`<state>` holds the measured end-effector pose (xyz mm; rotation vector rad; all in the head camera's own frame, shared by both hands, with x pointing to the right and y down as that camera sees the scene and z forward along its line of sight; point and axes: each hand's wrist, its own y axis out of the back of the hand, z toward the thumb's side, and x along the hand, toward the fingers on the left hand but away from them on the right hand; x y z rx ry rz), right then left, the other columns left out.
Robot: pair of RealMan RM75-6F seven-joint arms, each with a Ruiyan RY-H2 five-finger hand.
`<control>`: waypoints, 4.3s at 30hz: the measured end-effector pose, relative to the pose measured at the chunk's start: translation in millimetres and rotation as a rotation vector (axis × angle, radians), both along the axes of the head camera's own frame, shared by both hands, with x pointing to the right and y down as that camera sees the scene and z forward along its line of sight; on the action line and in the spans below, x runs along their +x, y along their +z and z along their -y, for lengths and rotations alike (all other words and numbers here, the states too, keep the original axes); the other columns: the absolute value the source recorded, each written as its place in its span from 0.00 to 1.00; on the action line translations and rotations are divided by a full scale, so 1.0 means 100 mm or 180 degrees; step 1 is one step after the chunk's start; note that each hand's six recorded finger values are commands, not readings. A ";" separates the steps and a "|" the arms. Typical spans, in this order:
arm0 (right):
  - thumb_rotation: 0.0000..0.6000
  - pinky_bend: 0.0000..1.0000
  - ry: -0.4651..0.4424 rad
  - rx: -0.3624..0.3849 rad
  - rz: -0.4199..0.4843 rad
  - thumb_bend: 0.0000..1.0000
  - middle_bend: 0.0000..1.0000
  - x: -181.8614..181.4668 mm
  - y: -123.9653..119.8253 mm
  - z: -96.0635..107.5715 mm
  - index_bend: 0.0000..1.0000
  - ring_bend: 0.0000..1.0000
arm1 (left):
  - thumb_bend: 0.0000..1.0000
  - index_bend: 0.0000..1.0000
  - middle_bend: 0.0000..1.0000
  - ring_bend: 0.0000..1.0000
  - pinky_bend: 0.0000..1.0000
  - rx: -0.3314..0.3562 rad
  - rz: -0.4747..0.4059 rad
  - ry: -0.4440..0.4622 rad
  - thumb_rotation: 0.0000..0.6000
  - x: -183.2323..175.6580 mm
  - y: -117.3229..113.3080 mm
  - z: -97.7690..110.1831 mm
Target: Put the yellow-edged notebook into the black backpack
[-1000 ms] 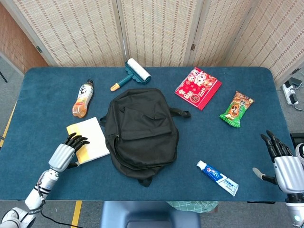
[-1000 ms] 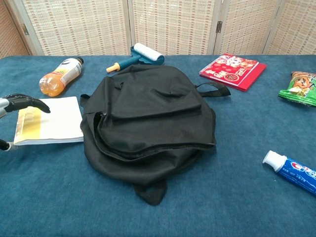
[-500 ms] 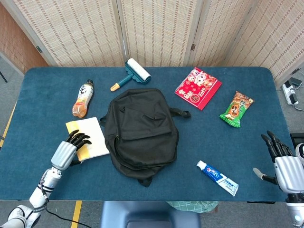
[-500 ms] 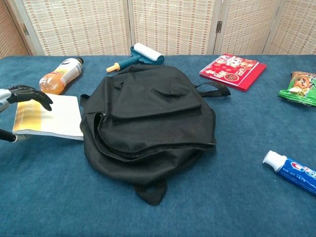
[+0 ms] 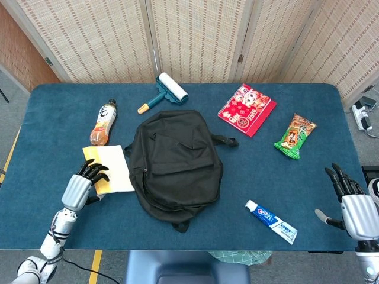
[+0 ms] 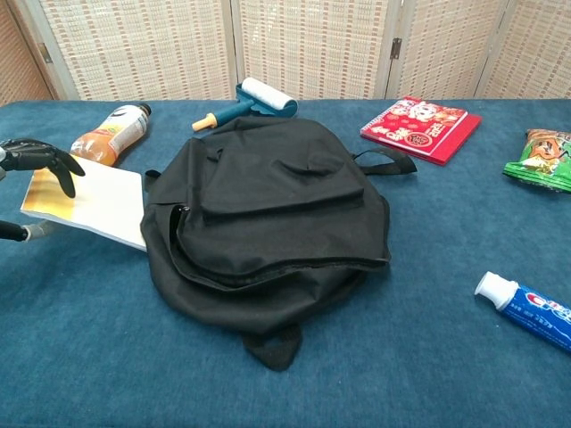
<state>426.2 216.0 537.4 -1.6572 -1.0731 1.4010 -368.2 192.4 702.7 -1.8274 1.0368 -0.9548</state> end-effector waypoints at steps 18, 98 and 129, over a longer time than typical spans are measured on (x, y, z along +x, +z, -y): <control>0.98 0.21 -0.0068 -0.0061 0.0005 0.14 0.05 -0.07 0.03 0.00 0.00 0.14 | 0.50 0.65 0.47 0.35 0.20 0.0069 0.0006 -0.0061 1.00 -0.04 0.00 -0.04; 1.00 0.35 -0.1713 -0.1556 0.0570 0.58 0.29 -3.40 1.62 0.61 0.54 0.32 | 0.50 0.74 0.59 0.48 0.29 0.1467 -0.0607 0.0295 1.00 0.05 -1.05 -0.21; 1.00 0.38 -0.0573 -0.1871 0.1511 0.61 0.32 -3.73 1.25 1.38 0.67 0.40 | 0.50 0.73 0.61 0.49 0.29 0.1400 -0.1344 0.0448 1.00 0.32 -1.20 -0.24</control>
